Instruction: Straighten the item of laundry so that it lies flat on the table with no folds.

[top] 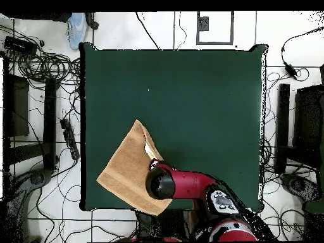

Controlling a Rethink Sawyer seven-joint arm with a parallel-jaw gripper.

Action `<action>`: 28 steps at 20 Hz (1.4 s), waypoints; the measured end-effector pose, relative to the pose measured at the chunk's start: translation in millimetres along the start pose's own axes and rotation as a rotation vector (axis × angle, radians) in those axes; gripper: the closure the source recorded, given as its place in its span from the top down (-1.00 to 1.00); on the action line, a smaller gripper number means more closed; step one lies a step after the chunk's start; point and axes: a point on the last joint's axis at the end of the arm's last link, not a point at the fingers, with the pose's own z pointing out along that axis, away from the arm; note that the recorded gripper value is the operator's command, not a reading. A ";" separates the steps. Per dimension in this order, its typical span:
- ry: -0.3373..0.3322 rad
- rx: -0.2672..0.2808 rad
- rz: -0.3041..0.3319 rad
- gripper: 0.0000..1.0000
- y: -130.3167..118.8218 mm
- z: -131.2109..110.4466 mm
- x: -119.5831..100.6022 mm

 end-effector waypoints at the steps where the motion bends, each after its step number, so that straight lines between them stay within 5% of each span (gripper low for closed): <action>1: -0.001 0.003 -0.007 1.00 1.9 -1.9 2.5; 9: -0.018 0.008 0.000 1.00 -0.5 -15.5 -11.5; 19: 0.116 0.127 0.076 1.00 -63.2 -51.9 -88.1; 28: 0.144 0.203 0.029 1.00 -82.8 -90.4 -140.2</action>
